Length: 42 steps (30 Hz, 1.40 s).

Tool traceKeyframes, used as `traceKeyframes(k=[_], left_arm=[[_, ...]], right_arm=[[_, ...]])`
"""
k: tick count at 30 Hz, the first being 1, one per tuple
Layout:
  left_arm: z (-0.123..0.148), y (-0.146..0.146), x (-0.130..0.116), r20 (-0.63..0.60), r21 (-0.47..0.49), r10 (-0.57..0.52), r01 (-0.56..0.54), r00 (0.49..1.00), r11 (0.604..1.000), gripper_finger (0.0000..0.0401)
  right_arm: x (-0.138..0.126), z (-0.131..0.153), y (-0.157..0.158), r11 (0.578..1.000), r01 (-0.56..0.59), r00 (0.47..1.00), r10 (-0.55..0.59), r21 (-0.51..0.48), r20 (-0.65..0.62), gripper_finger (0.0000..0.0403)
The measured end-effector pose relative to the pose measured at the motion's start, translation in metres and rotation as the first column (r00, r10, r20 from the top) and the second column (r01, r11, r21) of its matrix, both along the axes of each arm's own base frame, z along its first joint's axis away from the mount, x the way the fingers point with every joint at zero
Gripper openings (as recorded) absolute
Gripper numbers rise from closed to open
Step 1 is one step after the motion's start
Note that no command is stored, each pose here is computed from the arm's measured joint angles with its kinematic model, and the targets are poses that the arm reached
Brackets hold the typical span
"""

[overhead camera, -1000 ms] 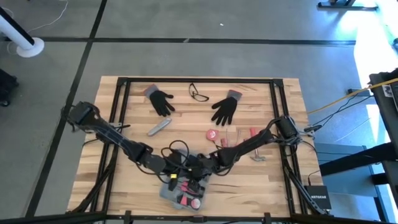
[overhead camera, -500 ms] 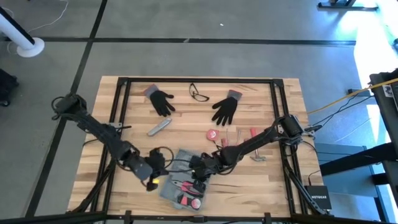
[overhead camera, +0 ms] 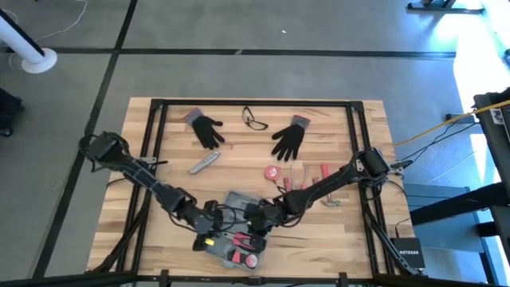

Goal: Prefit tool cases

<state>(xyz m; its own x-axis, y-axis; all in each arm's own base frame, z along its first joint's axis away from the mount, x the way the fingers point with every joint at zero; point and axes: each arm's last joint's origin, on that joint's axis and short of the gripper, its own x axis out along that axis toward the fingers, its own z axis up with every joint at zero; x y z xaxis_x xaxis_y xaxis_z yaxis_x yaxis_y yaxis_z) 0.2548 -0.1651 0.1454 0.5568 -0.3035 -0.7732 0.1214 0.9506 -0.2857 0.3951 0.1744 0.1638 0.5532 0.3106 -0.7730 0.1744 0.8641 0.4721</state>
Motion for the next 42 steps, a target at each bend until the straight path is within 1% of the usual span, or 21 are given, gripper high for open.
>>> traceKeyframes(k=[3,5,8,13,15,18,21,25,29,31,33,36,39,40,42], left_arm=[[0.009,-0.002,0.006,0.040,-0.024,0.009,-0.009,0.999,1.000,0.0130],[0.008,-0.001,0.006,0.040,-0.003,-0.001,0.001,0.999,1.000,0.0150],[-0.002,-0.001,0.006,0.014,0.040,-0.028,0.027,1.000,0.999,0.0178],[-0.007,-0.003,0.010,0.035,0.083,-0.083,0.080,0.996,0.993,0.0211],[-0.007,-0.004,0.010,0.046,0.111,-0.101,0.095,0.994,0.989,0.0219],[-0.007,-0.002,0.010,0.067,0.206,-0.133,0.117,0.989,0.972,0.0223],[-0.011,0.001,0.010,0.068,0.315,-0.150,0.121,0.986,0.941,0.0223],[-0.014,0.001,0.012,0.084,0.391,-0.188,0.141,0.978,0.909,0.0223],[-0.017,0.001,0.012,0.109,0.466,-0.156,0.088,0.982,0.880,0.0209],[-0.019,0.002,0.014,0.126,0.520,-0.156,0.068,0.980,0.851,0.0199],[-0.024,0.002,0.015,0.124,0.561,-0.180,0.081,0.976,0.824,0.0188],[-0.031,0.000,0.019,0.111,0.608,-0.224,0.112,0.968,0.786,0.0173],[-0.034,-0.003,0.024,0.095,0.637,-0.261,0.143,0.961,0.758,0.0154],[-0.033,-0.003,0.026,0.095,0.640,-0.261,0.142,0.961,0.755,0.0144],[-0.028,-0.002,0.033,0.105,0.633,-0.247,0.127,0.963,0.764,0.0114]], right_arm=[[0.000,0.000,0.000,1.000,0.000,1.000,0.000,0.000,-0.001,0.0000],[0.000,0.000,0.000,1.000,-0.001,1.000,0.001,0.000,-0.001,0.0000],[0.000,0.000,0.000,1.000,-0.001,1.000,0.001,-0.001,-0.002,0.0000],[0.000,0.000,0.000,1.000,-0.001,1.000,0.001,0.000,-0.002,0.0000],[0.000,0.000,0.000,1.000,-0.001,1.000,0.001,-0.001,-0.002,0.0000],[0.000,0.000,0.000,1.000,-0.001,1.000,0.001,-0.001,-0.002,0.0000],[0.000,0.000,0.000,1.000,0.002,1.000,-0.002,-0.013,0.004,0.0000],[0.000,0.000,-0.001,0.999,0.022,1.000,-0.021,-0.036,0.016,0.0000],[0.001,0.000,-0.002,0.998,0.035,0.999,-0.034,-0.050,0.021,0.0000],[0.001,0.000,-0.002,0.998,0.044,0.999,-0.042,-0.052,0.024,0.0000],[0.001,0.000,-0.002,0.998,0.044,0.999,-0.043,-0.052,0.025,0.0000],[0.001,0.000,-0.002,0.997,0.054,0.998,-0.052,-0.063,0.030,0.0000],[0.002,0.000,-0.003,0.995,0.067,0.997,-0.064,-0.073,0.037,0.0000],[0.002,0.000,-0.003,0.995,0.070,0.997,-0.067,-0.074,0.038,0.0000],[0.002,0.000,-0.003,0.994,0.083,0.996,-0.080,-0.068,0.041,0.0000]])
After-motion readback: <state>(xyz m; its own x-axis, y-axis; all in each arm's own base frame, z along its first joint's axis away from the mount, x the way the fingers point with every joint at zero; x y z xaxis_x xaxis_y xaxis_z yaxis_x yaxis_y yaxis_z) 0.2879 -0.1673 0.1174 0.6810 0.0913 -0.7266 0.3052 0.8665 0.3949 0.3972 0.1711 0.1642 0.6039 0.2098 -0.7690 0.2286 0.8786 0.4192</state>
